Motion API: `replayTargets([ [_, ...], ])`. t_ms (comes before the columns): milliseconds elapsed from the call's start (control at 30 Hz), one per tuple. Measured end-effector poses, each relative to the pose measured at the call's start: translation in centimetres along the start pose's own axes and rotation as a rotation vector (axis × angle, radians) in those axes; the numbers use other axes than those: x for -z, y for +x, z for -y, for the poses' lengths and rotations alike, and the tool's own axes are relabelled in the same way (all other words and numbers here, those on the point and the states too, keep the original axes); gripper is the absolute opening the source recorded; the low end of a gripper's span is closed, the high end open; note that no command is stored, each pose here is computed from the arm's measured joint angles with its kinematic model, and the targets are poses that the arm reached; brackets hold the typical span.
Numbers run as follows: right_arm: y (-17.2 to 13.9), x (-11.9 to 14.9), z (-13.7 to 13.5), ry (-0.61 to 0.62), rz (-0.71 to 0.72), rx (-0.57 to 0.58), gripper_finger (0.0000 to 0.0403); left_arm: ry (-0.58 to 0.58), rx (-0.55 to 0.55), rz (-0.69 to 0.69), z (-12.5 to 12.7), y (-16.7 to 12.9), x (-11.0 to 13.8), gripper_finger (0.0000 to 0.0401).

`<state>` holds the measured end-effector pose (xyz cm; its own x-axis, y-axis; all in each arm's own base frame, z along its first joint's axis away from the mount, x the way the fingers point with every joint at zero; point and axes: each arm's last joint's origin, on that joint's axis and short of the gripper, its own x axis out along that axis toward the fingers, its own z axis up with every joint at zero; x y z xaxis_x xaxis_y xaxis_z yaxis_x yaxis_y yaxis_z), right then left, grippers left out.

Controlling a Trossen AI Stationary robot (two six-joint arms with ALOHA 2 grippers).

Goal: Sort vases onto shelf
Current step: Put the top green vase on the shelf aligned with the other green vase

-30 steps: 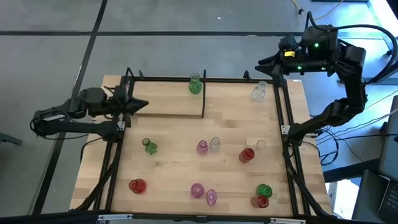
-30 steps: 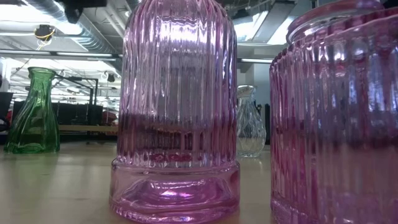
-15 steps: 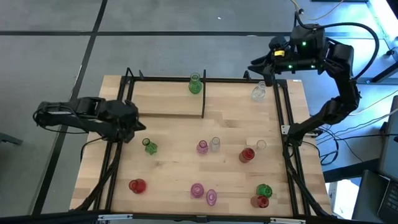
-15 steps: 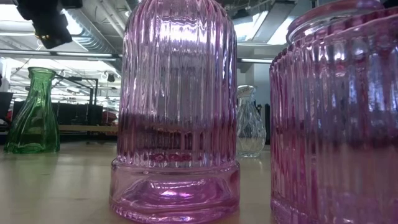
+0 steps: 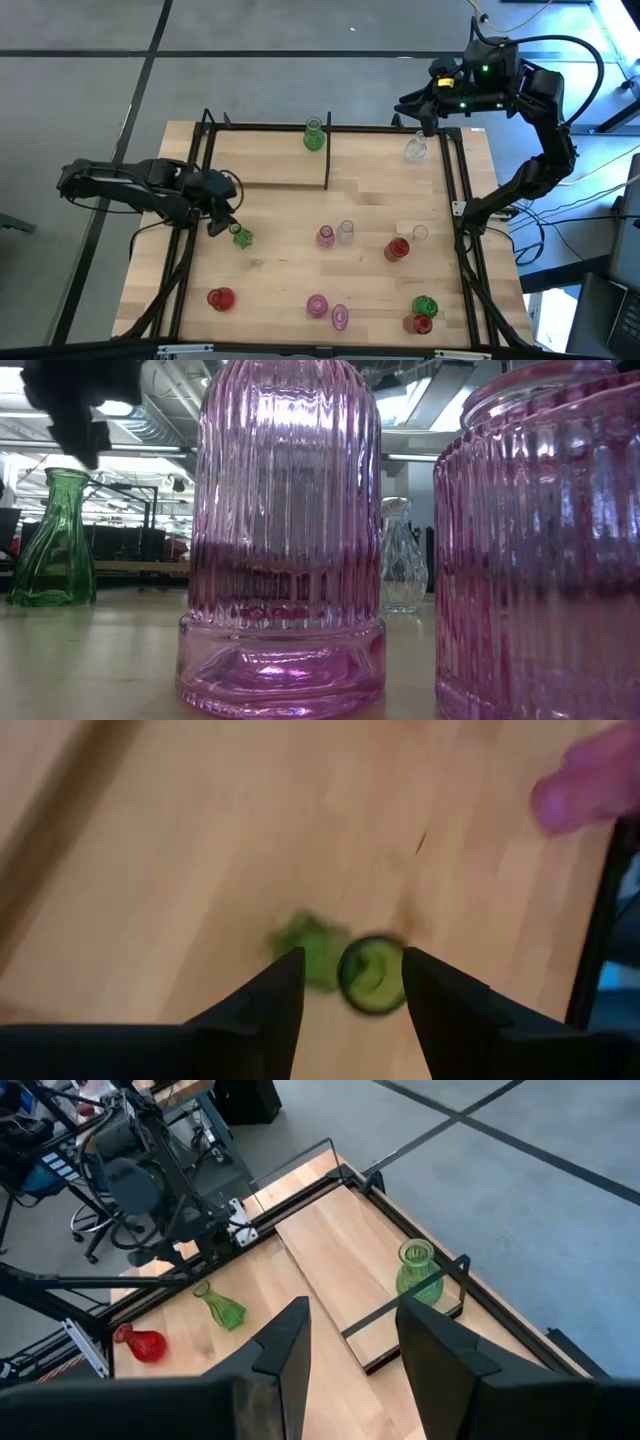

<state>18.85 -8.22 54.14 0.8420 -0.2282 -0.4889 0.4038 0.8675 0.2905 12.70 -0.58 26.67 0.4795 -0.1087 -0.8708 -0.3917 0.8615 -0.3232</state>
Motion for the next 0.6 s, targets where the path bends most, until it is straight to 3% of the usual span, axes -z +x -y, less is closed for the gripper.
replayTargets([
  [600,0.0,0.1,0.0,0.001,-0.01,-0.003,0.0136,0.006,-0.076,-0.137,0.2,3.0,-0.8,0.0157],
])
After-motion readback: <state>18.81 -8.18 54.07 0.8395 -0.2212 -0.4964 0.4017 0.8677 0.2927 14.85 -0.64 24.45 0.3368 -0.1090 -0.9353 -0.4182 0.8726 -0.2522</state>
